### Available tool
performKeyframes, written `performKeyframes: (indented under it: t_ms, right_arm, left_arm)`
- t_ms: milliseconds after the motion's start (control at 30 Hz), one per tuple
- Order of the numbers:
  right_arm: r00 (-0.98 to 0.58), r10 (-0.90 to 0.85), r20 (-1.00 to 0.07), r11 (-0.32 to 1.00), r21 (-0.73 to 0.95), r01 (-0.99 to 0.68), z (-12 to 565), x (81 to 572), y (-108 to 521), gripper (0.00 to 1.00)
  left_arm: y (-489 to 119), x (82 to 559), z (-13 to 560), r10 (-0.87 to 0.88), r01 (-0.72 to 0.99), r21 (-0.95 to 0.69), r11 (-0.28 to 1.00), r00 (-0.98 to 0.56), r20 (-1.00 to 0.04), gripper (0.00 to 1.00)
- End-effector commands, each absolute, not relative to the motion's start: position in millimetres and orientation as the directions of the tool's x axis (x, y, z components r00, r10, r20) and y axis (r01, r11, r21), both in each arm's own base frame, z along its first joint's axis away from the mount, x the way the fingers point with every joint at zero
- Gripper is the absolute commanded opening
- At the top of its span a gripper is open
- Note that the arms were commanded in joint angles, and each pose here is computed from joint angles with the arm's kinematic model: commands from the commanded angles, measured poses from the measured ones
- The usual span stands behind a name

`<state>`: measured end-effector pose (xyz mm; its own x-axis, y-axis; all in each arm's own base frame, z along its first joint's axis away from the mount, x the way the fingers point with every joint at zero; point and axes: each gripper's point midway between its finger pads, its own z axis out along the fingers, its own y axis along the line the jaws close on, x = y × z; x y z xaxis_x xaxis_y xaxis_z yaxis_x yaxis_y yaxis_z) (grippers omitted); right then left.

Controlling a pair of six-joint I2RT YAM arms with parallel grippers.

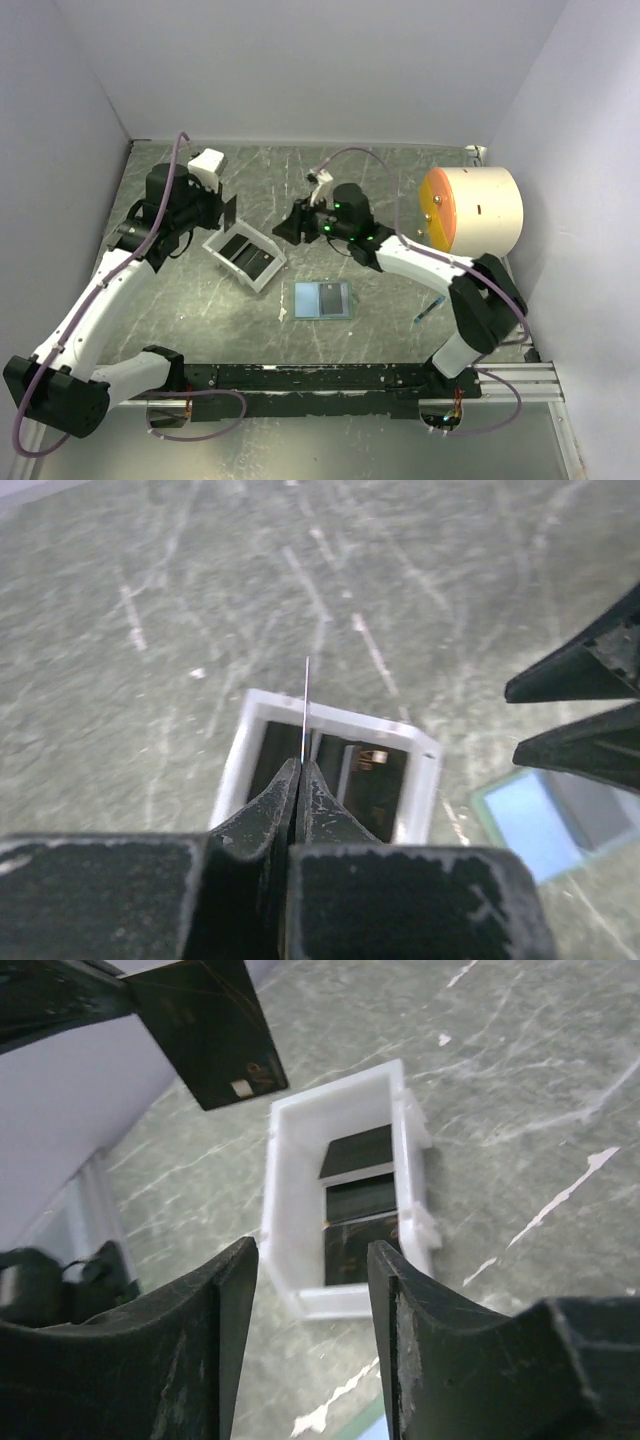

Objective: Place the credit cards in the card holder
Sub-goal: Pick up the credit card from the storage box.

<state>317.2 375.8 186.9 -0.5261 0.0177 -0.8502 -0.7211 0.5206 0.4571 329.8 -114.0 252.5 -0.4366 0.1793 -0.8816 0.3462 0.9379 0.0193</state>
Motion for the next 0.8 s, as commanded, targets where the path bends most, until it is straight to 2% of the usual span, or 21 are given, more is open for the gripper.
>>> performKeyframes:
  t_ms: [0, 167, 267, 400, 500, 600, 767]
  right_arm:
    - [-0.590, 0.058, -0.805, 0.369, 0.566, -0.737, 209.7, 283.0, 359.3, 0.45]
    - [-0.625, 0.100, -0.774, 0.246, 0.628, -0.739, 233.8, 257.6, 346.2, 0.35]
    - [-0.631, 0.142, -0.763, 0.186, 0.646, -0.740, 250.2, 249.1, 339.1, 0.35]
    - [-0.637, 0.158, -0.754, 0.150, 0.656, -0.740, 261.5, 243.8, 335.0, 0.42]
    - [-0.636, 0.173, -0.752, 0.131, 0.658, -0.742, 266.6, 240.7, 332.9, 0.42]
    - [-0.641, 0.177, -0.747, 0.113, 0.663, -0.740, 269.9, 238.3, 331.9, 0.36]
    - [-0.642, 0.188, -0.743, 0.097, 0.665, -0.740, 272.4, 232.8, 328.4, 0.17]
  left_arm:
    - [-164.5, 299.1, 275.5, 0.107, 0.574, -0.175, 0.800, -0.424, -0.899, 0.07]
    - [-207.5, 260.6, 290.4, 0.061, 0.759, -0.326, 0.564, -0.431, -0.900, 0.07]
    - [-219.8, 243.4, 294.1, 0.048, 0.804, -0.384, 0.455, -0.452, -0.891, 0.07]
    - [-227.5, 229.7, 293.1, 0.043, 0.826, -0.426, 0.369, -0.473, -0.880, 0.07]
    - [-231.0, 222.6, 292.0, 0.048, 0.831, -0.453, 0.322, -0.493, -0.869, 0.07]
    - [-232.9, 217.5, 291.9, 0.056, 0.837, -0.466, 0.289, -0.500, -0.864, 0.07]
    - [-232.6, 220.2, 283.6, 0.054, 0.819, -0.484, 0.307, -0.523, -0.851, 0.07]
